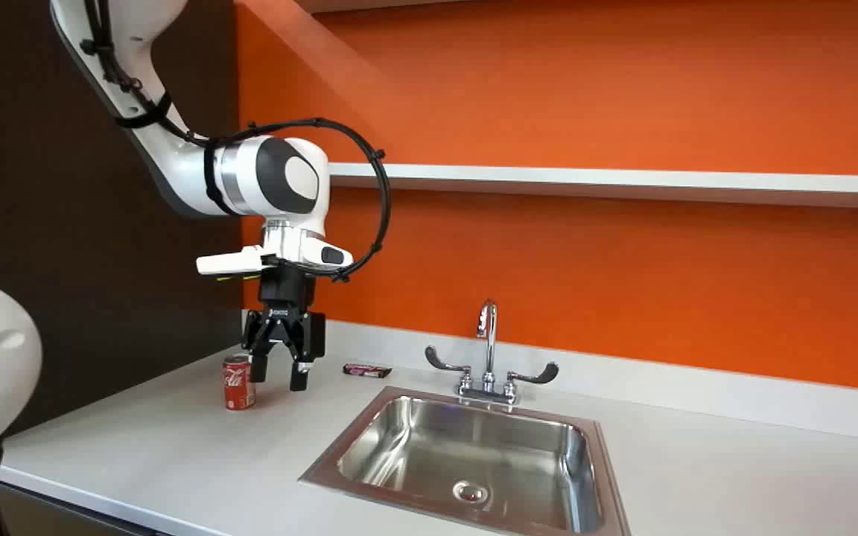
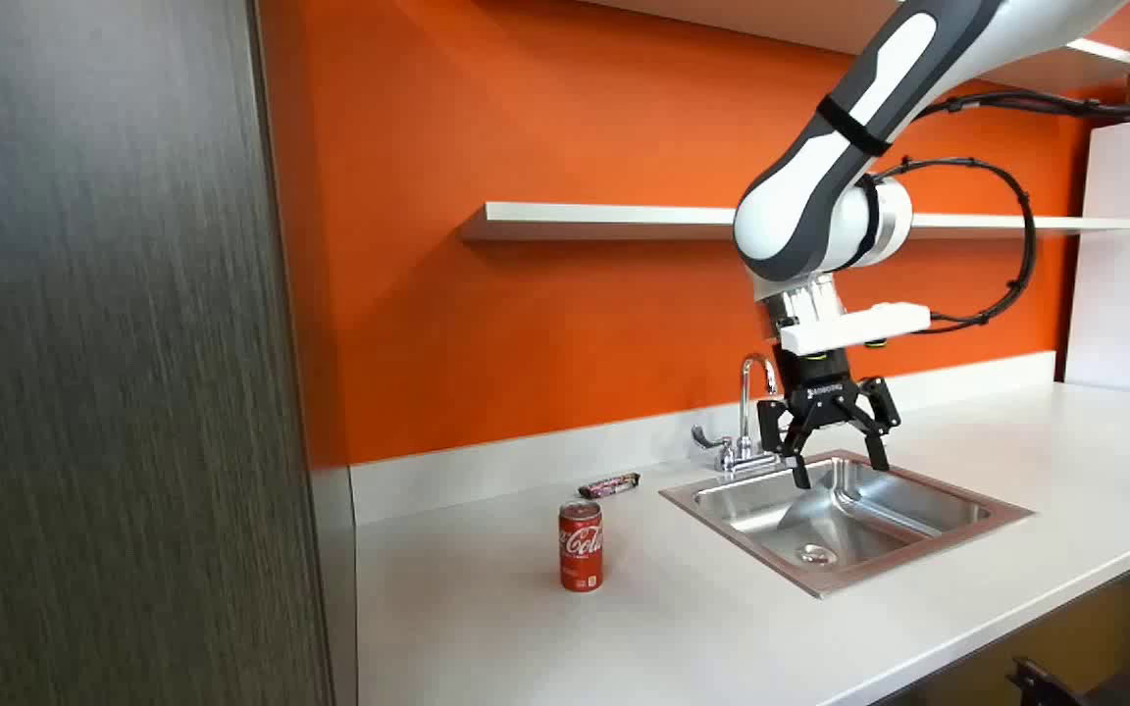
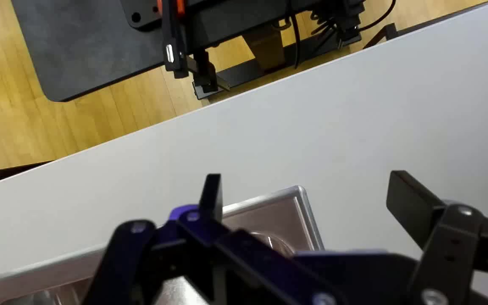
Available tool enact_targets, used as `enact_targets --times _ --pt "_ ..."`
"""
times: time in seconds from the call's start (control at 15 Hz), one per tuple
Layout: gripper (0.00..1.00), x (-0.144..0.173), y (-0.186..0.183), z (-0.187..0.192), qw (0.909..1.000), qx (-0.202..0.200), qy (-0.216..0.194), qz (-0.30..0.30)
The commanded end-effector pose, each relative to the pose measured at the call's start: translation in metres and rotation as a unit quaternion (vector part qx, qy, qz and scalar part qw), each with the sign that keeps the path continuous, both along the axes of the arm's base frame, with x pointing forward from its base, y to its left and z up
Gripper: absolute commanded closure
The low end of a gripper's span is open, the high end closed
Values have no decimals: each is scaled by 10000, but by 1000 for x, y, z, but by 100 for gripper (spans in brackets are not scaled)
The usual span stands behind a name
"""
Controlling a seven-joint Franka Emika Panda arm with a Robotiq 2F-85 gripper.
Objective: Put the red can in the sink.
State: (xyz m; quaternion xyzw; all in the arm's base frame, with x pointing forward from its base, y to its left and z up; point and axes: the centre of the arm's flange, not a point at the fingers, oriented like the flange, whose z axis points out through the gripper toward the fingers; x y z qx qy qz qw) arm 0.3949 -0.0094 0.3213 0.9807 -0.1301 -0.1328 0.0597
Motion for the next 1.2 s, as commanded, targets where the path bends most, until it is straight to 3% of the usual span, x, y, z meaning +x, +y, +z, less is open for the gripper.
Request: enact_targets --times 0.0,0.73,1.13 --pt "0 0 0 0 10000 0 3 0" --pt "0 0 0 0 10000 0 4 0" --pt "0 28 74 12 9930 -124 -558 1029"
